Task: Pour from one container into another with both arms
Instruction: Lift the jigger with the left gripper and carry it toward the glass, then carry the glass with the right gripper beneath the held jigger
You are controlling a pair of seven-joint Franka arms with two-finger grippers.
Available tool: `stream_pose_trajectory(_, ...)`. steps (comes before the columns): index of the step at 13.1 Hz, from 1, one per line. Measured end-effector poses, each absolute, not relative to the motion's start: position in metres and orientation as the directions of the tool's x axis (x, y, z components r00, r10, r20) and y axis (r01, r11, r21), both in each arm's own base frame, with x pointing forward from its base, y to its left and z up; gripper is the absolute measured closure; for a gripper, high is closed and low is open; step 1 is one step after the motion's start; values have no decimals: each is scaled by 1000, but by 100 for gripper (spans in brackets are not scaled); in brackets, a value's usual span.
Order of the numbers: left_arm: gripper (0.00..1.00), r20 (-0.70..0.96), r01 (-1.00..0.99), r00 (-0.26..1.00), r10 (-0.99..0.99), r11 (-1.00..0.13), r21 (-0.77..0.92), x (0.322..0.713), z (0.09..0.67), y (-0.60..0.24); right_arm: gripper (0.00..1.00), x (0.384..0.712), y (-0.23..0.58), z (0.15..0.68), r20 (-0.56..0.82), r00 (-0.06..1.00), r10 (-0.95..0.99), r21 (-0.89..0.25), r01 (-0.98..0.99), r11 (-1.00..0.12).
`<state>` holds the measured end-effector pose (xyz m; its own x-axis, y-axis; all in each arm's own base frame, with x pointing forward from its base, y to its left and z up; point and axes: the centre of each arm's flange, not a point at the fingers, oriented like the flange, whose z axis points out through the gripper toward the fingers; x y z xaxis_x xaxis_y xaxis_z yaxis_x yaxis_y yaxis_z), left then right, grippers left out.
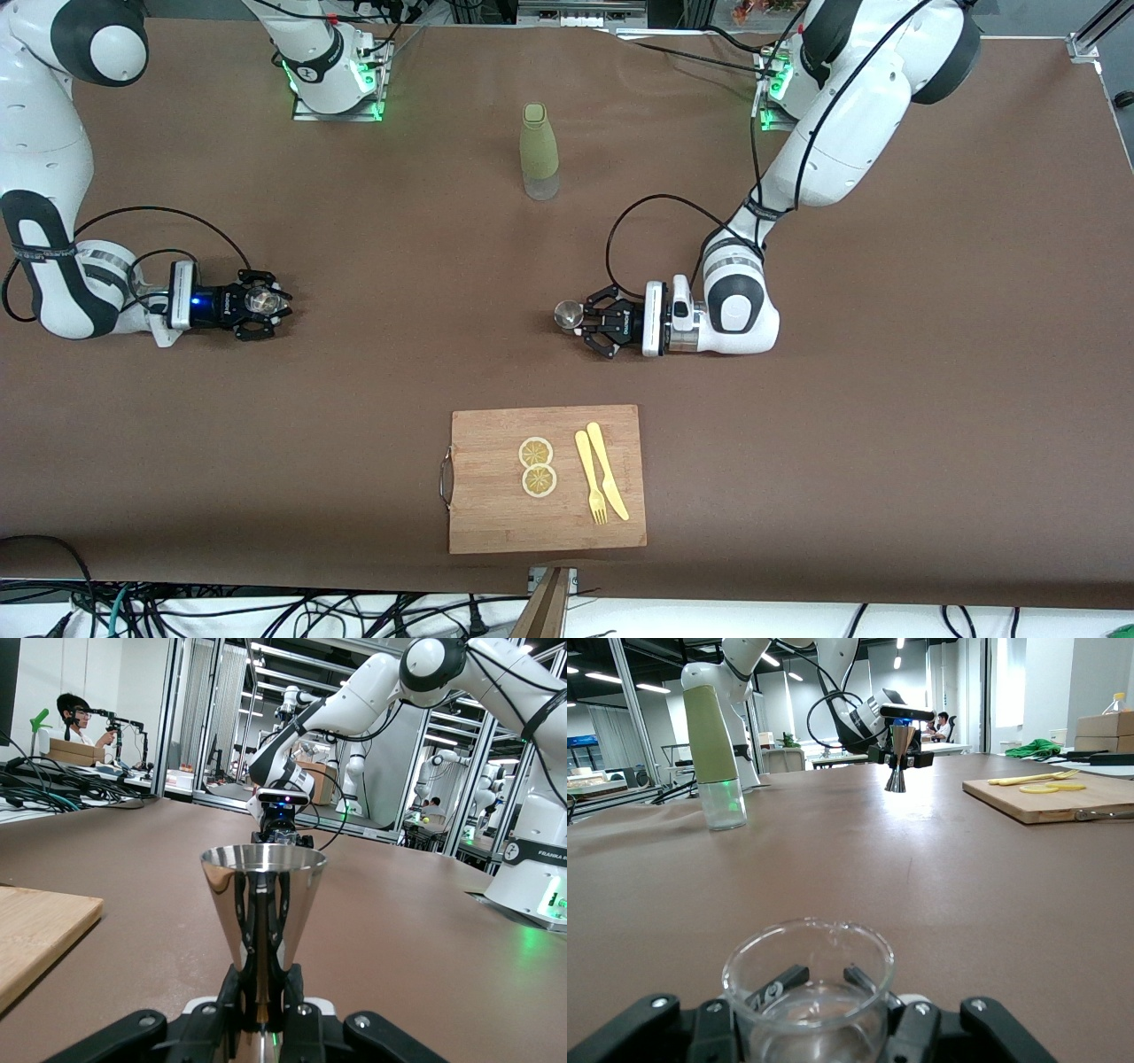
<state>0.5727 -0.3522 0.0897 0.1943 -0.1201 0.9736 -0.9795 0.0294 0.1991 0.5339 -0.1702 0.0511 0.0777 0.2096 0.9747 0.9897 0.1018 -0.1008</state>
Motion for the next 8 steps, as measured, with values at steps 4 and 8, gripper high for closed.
stream_pose_trajectory(4,79,973,-980,193,-129,28,198,574,89,-362,75,535,-168,53,975,84,204,-108,989,105)
stream_pose_trajectory(8,79,973,-980,189,-130,40,196,572,85,-374,78,557,-134,90,973,79,216,-114,981,155)
